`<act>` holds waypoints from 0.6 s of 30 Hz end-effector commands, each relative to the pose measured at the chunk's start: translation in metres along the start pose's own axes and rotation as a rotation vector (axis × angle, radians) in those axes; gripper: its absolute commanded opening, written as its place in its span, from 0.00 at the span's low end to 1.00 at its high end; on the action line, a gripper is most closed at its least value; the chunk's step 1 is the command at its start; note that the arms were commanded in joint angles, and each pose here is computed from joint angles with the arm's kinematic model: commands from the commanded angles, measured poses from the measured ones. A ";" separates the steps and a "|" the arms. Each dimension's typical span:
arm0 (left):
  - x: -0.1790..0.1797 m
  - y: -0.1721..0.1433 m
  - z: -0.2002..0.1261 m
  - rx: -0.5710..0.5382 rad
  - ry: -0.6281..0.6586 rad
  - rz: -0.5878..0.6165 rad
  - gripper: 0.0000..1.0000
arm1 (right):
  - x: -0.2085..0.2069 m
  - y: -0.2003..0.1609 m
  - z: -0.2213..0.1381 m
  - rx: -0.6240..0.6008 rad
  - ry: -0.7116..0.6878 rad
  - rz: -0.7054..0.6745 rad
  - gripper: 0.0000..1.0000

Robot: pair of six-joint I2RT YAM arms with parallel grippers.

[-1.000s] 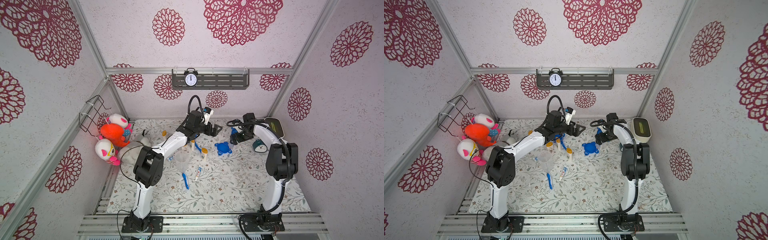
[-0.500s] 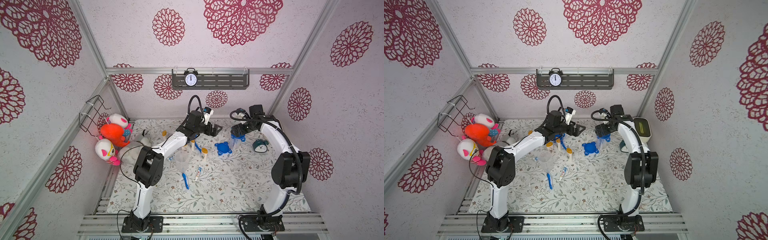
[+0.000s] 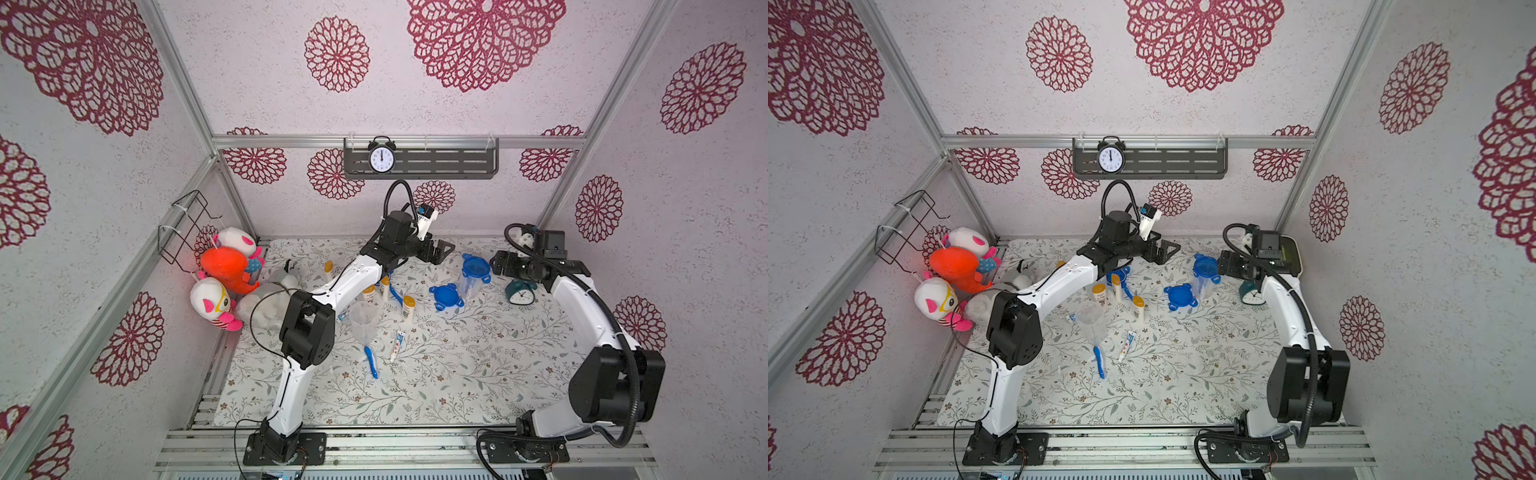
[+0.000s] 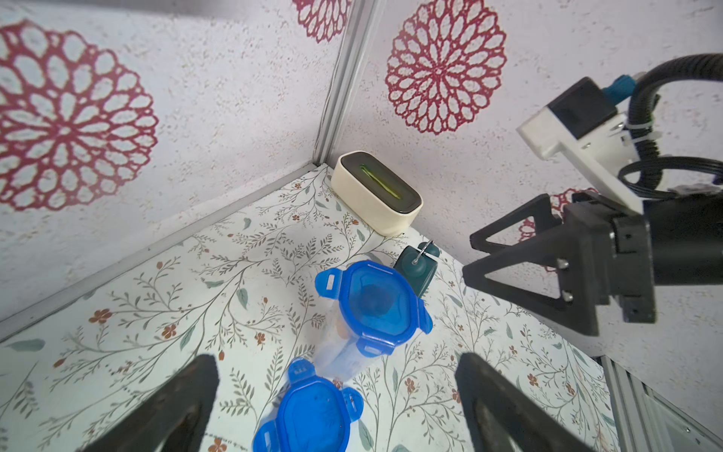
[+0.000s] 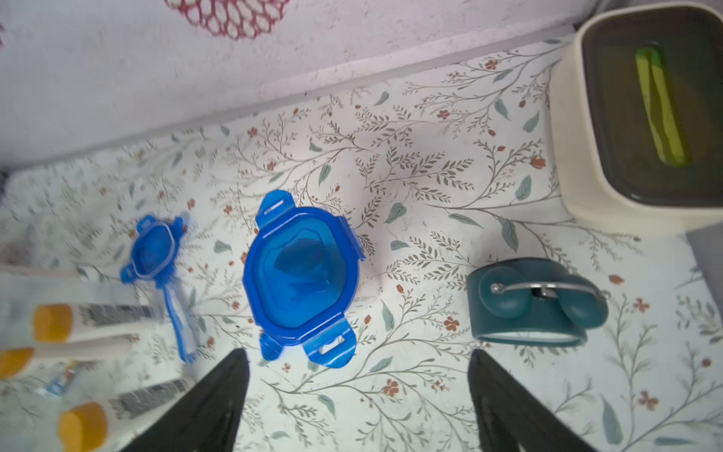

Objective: Pack away toiletry kits
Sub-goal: Close the fastener on the container.

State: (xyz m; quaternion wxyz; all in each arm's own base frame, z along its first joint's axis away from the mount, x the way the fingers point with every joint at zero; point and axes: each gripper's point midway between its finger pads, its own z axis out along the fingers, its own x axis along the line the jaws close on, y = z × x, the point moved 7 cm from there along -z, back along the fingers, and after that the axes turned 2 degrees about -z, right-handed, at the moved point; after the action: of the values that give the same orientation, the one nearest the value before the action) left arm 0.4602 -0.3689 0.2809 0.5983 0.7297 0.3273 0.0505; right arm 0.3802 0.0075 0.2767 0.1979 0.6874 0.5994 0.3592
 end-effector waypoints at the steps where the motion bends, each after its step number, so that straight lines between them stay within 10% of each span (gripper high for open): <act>1: -0.004 -0.013 0.020 0.035 -0.076 -0.015 0.98 | 0.002 0.017 0.001 -0.091 0.025 0.160 0.93; 10: -0.004 -0.021 0.057 0.000 -0.148 -0.099 0.94 | -0.005 0.008 0.019 -0.135 0.126 0.391 0.74; 18: 0.000 -0.029 0.066 0.007 -0.164 -0.107 0.88 | -0.016 0.021 0.051 -0.083 0.153 0.305 0.72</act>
State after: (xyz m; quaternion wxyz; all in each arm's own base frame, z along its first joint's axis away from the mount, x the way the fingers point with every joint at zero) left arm 0.4782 -0.4184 0.2270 0.6036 0.7239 0.3318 -0.0402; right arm 0.4163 -0.0017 0.2439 0.1270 0.7605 0.4691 0.4307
